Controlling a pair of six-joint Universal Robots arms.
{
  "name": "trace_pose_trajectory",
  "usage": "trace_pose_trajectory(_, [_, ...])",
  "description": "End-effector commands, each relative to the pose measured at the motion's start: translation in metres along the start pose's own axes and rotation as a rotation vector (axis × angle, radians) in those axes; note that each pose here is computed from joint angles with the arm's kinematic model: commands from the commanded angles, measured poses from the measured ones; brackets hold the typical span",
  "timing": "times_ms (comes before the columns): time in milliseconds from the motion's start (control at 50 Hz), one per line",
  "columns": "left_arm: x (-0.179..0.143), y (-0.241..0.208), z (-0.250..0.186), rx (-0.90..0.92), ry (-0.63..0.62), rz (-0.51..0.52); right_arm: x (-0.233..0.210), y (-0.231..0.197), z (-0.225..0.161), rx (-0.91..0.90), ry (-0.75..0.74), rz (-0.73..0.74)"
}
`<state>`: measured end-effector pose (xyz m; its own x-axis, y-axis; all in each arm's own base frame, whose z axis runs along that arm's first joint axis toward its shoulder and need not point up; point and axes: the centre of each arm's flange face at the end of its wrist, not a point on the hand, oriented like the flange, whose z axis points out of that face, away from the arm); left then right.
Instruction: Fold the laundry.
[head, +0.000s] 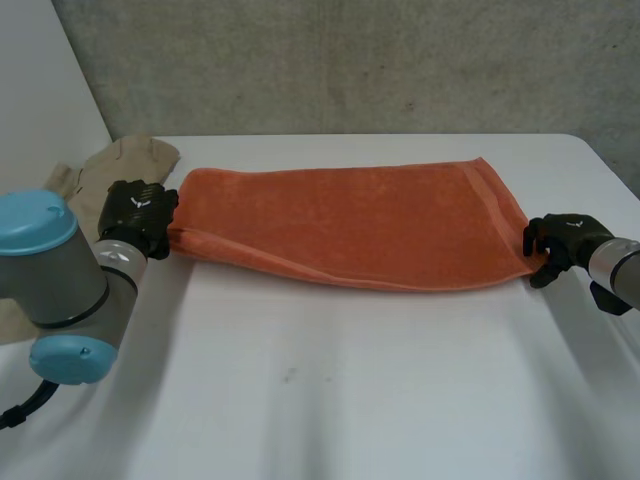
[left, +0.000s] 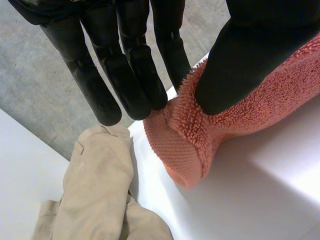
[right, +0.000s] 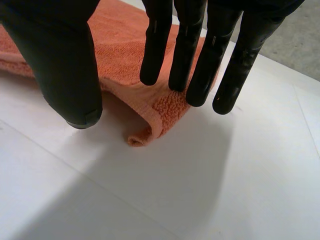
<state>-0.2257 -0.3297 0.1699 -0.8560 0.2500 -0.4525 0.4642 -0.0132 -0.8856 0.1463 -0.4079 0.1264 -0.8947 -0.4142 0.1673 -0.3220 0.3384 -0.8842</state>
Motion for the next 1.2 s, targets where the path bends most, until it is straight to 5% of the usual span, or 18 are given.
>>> trace_pose_trajectory(20, [0.000, -0.001, 0.000, 0.004, -0.001, -0.001, -0.001, 0.001, 0.003, 0.021, -0.008, -0.029])
trace_pose_trajectory(420, [0.001, 0.000, -0.005, -0.036, 0.021, 0.017, 0.009, -0.009, 0.015, 0.062, 0.021, -0.186])
trace_pose_trajectory(580, [-0.002, 0.006, -0.055, -0.274, 0.149, 0.109, 0.015, -0.045, -0.059, -0.091, -0.021, -0.345])
trace_pose_trajectory(660, [-0.007, 0.012, -0.100, -0.426, 0.251, 0.223, 0.025, -0.025, -0.113, -0.387, -0.145, -0.441])
trace_pose_trajectory(780, [-0.007, 0.010, -0.138, -0.407, 0.312, 0.341, 0.031, -0.019, -0.149, -0.491, -0.192, -0.506])
trace_pose_trajectory(920, [-0.005, 0.005, -0.130, -0.334, 0.302, 0.342, 0.035, -0.015, -0.138, -0.420, -0.107, -0.553])
trace_pose_trajectory(1200, [0.003, -0.011, -0.030, -0.095, 0.114, 0.314, 0.004, -0.027, -0.063, -0.157, 0.008, -0.639])
